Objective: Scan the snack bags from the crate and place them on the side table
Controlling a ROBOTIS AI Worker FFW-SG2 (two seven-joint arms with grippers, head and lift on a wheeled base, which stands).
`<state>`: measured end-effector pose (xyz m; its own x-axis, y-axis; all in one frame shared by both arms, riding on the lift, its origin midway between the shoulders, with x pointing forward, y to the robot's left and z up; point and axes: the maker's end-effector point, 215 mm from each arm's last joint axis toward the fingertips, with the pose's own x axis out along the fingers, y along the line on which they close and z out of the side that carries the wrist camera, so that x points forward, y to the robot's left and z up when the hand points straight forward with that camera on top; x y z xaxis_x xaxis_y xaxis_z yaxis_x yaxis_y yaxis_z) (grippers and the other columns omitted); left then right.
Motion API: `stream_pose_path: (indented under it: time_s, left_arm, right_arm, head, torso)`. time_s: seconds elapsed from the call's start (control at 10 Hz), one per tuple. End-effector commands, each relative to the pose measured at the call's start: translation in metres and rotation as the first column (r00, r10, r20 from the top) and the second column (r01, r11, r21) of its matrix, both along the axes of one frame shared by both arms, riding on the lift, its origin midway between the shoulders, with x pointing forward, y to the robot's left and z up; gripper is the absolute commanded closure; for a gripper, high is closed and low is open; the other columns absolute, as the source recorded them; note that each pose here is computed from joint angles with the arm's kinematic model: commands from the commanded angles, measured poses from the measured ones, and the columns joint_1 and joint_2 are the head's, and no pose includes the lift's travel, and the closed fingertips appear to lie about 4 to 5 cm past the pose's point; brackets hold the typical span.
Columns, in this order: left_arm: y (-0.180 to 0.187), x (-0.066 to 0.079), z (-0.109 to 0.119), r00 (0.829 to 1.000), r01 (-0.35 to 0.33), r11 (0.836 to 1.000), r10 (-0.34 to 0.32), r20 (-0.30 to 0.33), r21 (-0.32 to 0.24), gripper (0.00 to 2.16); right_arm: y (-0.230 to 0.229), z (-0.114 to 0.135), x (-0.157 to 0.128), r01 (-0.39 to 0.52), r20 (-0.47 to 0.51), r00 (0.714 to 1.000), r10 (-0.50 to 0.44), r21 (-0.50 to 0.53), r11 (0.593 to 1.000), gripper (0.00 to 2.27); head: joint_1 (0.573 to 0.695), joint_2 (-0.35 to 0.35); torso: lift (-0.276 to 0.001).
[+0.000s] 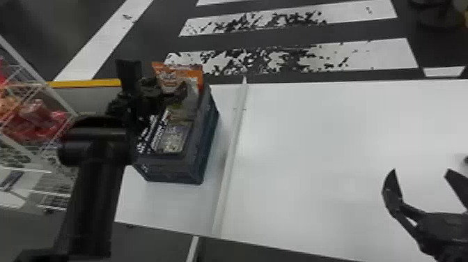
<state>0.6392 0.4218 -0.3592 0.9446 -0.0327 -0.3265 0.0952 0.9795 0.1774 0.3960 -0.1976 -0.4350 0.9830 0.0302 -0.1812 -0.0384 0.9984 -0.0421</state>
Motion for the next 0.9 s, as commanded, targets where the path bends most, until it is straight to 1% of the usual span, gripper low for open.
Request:
stream_pose_path:
  time_s: [0.0, 0.2, 0.4, 0.8]
  left_arm:
    - [-0.006, 0.01, -0.008, 1.0, 0.006, 1.0, -0.006, 0.001, 0.007, 0.07]
    - [-0.006, 0.012, -0.021, 1.0, -0.006, 1.0, 0.006, -0.001, 0.005, 0.07]
    - [0.004, 0.01, -0.032, 0.999, -0.043, 0.999, 0.043, -0.01, 0.009, 0.07]
    - [0.011, 0.016, -0.043, 0.995, -0.093, 0.995, 0.094, -0.019, 0.03, 0.08]
  right_arm:
    - [0.001, -0.002, 0.0, -0.004, -0.005, 1.0, 0.004, -0.001, 1.0, 0.08]
    - [0.001, -0.003, -0.001, -0.008, -0.008, 1.0, 0.008, -0.002, 1.0, 0.08]
    - [0.003, -0.005, -0.001, -0.02, -0.015, 1.0, 0.02, -0.002, 1.0, 0.08]
    - [0.006, -0.006, 0.0, -0.033, -0.019, 0.999, 0.033, 0.003, 0.999, 0.09]
  head:
    - [0.695, 0.239]
    - [0.695, 0.229]
    - [0.695, 0.231]
    - [0.695, 0.249]
  torso:
    - [-0.081]
    - [-0.081]
    - [-0.081]
    - [-0.081]
